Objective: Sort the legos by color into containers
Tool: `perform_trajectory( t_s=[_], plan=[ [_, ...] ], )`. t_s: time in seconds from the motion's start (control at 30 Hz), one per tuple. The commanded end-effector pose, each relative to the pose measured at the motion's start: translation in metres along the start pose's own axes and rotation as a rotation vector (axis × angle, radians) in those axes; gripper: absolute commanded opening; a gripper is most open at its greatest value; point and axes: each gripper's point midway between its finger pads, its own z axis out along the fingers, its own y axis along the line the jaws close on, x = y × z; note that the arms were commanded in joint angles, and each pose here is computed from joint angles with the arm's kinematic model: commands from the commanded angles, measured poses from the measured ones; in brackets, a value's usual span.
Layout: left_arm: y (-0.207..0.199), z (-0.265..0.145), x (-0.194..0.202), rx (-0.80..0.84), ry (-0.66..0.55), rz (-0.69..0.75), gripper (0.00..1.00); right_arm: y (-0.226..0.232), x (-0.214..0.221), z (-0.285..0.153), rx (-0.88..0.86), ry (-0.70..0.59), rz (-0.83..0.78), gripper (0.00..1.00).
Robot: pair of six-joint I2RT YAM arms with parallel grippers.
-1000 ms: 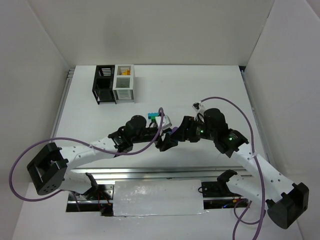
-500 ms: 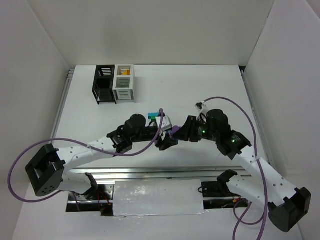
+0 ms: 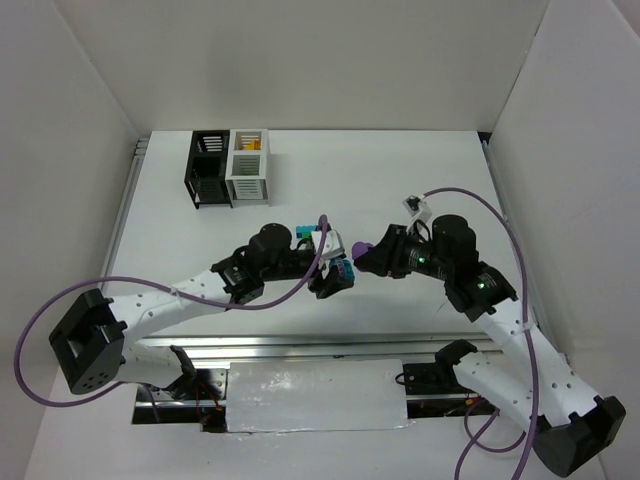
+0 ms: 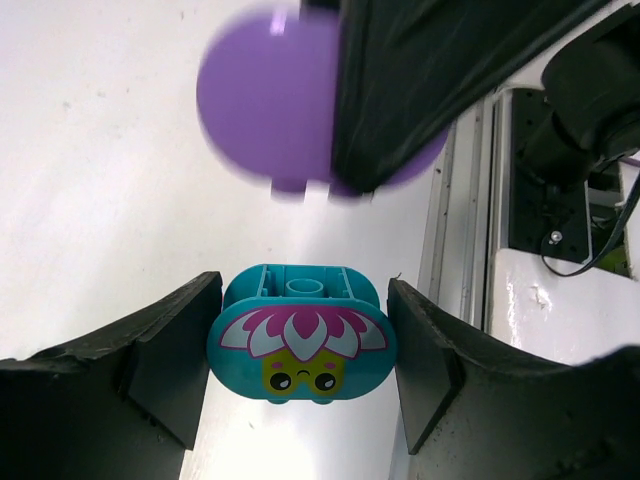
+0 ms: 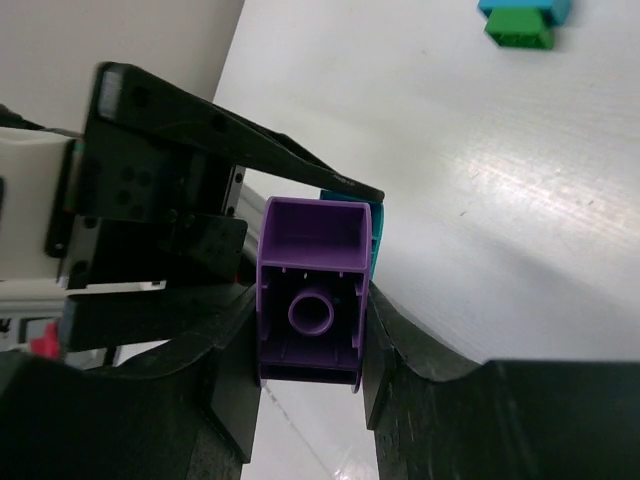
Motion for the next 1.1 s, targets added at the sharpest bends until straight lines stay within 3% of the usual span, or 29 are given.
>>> perform_trajectory(
  t_s=[0.0, 0.2, 0.37, 0.47, 0.5, 0.53, 0.6, 0.63, 0.8, 0.93, 1.07],
  plan=[
    [0.006, -0.005, -0.02, -0.013, -0.037, 0.04, 0.0, 0.014, -0.034, -0.02, 0.02, -0.131, -0.113, 0.0],
    [0.055, -0.023, -0.039, -0.237, -0.122, -0.058, 0.0, -0.008, -0.052, -0.036, 0.17, -0.272, -0.095, 0.0],
    [0.137, -0.071, -0.077, -0.569, -0.265, -0.171, 0.0, -0.011, -0.05, -0.038, 0.172, -0.288, -0.1, 0.0],
    [0.195, -0.116, -0.097, -0.844, -0.335, -0.293, 0.0, -0.013, -0.047, -0.036, 0.171, -0.276, -0.099, 0.0],
    [0.216, -0.132, -0.083, -0.974, -0.309, -0.372, 0.0, -0.014, -0.045, -0.035, 0.169, -0.272, -0.099, 0.0],
    [0.241, -0.161, -0.097, -1.095, -0.353, -0.409, 0.0, -0.015, -0.044, -0.035, 0.172, -0.273, -0.097, 0.0],
    [0.274, -0.186, -0.084, -1.24, -0.358, -0.528, 0.0, -0.015, -0.042, -0.036, 0.165, -0.272, -0.101, 0.0],
    [0.295, -0.218, -0.085, -1.339, -0.357, -0.585, 0.0, -0.015, -0.041, -0.035, 0.16, -0.268, -0.101, 0.0],
    [0.359, -0.256, -0.044, -1.474, -0.356, -0.81, 0.0, -0.016, -0.034, -0.034, 0.148, -0.246, -0.102, 0.0],
    [0.393, -0.282, -0.027, -1.627, -0.334, -0.836, 0.0, -0.014, -0.031, -0.036, 0.136, -0.243, -0.112, 0.0],
    [0.415, -0.287, -0.009, -1.656, -0.319, -0.833, 0.01, -0.016, -0.028, -0.036, 0.137, -0.232, -0.117, 0.0]
  ],
)
